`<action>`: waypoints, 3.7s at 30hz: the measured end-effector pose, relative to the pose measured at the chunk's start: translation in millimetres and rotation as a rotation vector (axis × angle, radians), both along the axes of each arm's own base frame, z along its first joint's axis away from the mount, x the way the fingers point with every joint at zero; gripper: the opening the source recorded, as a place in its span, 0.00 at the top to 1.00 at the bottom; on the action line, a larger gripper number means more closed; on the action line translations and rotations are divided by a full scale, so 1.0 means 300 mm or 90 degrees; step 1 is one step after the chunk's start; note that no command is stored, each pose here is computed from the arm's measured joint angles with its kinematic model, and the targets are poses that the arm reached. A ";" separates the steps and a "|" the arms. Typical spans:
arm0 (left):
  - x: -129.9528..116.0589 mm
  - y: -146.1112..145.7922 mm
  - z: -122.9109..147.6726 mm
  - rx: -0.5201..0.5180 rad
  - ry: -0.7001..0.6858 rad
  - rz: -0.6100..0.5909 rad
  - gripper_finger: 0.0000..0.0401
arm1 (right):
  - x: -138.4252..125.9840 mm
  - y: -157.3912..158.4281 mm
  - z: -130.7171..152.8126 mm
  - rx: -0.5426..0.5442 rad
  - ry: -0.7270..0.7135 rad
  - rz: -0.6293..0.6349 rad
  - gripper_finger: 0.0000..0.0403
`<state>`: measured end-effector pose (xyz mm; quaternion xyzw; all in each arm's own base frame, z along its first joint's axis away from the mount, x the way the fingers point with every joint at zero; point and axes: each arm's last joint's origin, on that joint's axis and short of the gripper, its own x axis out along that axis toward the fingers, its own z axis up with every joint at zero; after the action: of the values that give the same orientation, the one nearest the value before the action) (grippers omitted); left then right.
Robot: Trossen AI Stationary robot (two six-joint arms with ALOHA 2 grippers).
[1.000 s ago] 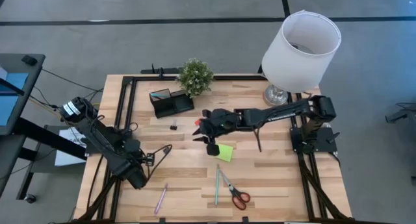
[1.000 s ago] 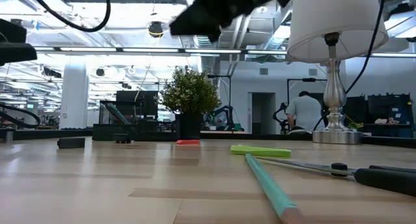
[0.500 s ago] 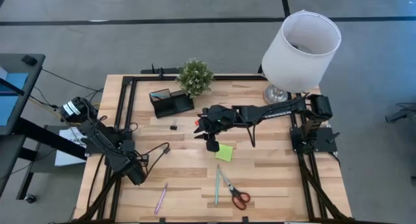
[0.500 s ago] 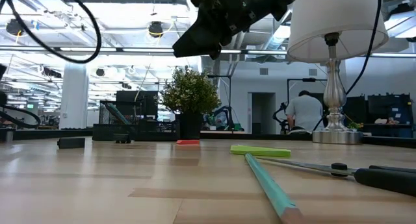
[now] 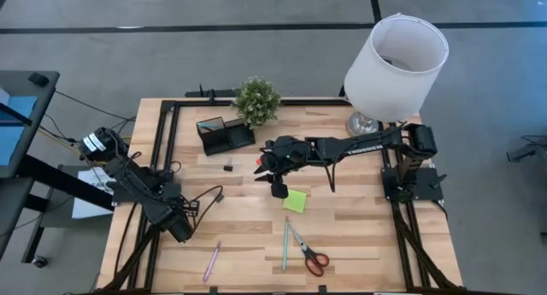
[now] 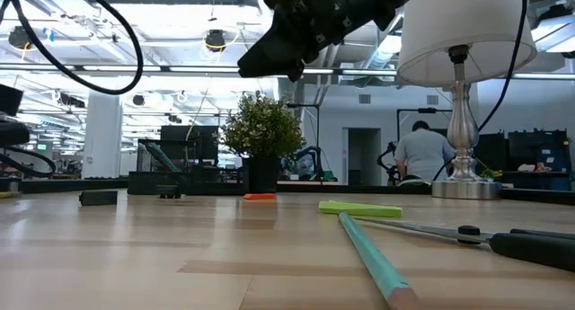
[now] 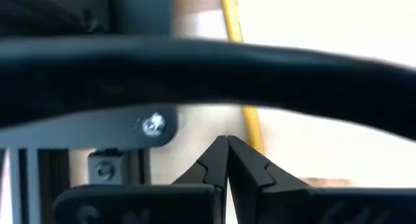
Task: Pick and place office supplies into organizer
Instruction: Put the yellow pencil into the black organizer
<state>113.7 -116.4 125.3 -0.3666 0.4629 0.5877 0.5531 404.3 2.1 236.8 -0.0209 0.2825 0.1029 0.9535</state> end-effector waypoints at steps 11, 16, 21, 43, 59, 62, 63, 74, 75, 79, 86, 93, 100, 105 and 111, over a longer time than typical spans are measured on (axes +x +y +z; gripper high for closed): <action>0.046 0.033 0.010 0.173 -0.188 -0.076 1.00 | 0.008 -0.019 0.015 0.000 -0.033 -0.010 0.75; 0.048 0.050 0.021 0.243 -0.208 -0.118 1.00 | 0.008 -0.019 0.015 0.001 -0.032 -0.012 0.75; 0.068 0.054 0.031 0.322 -0.290 -0.168 1.00 | 0.009 -0.016 0.015 0.016 -0.030 -0.020 0.75; 0.112 0.181 -0.049 0.260 -0.181 -0.090 0.68 | 0.006 0.073 0.015 0.026 -0.026 0.014 0.75; 0.189 0.264 -0.059 0.179 -0.142 -0.088 0.67 | 0.005 0.072 0.013 0.026 -0.022 0.013 0.75; 0.189 0.263 -0.059 0.174 -0.124 -0.122 0.68 | 0.003 0.072 0.010 0.026 -0.016 0.013 0.75; 0.189 0.263 -0.060 0.172 -0.115 -0.139 0.68 | 0.003 0.072 0.009 0.026 -0.014 0.013 0.75; 0.194 0.262 -0.061 0.171 -0.024 -0.341 0.77 | -0.001 0.072 0.004 0.025 -0.001 0.013 0.75; 0.195 0.262 -0.061 0.169 -0.024 -0.343 0.79 | 0.000 0.072 0.004 0.025 -0.001 0.013 0.75; 0.196 0.259 -0.062 0.156 -0.050 -0.300 0.89 | 0.000 0.072 0.004 0.025 -0.001 0.013 0.75; 0.211 0.253 -0.063 0.154 -0.076 -0.316 0.96 | 0.000 0.072 0.004 0.025 -0.001 0.012 0.75; 0.218 0.251 -0.063 0.159 -0.088 -0.321 0.98 | 0.000 0.072 0.004 0.025 -0.001 0.010 0.75; 0.242 0.244 -0.042 0.162 -0.107 -0.328 0.99 | 0.005 0.072 0.013 0.044 -0.017 -0.001 0.75; 0.268 0.239 0.008 0.191 -0.138 -0.360 0.99 | 0.015 0.070 0.031 0.115 -0.042 -0.042 0.75; 0.264 0.246 0.064 0.248 -0.164 -0.381 0.99 | 0.029 0.106 -0.023 0.159 -0.003 -0.057 0.75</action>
<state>192.9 -42.6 144.6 -0.1739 0.3557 0.4263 0.8133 413.1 33.9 229.9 0.1102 0.2660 0.0943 0.9530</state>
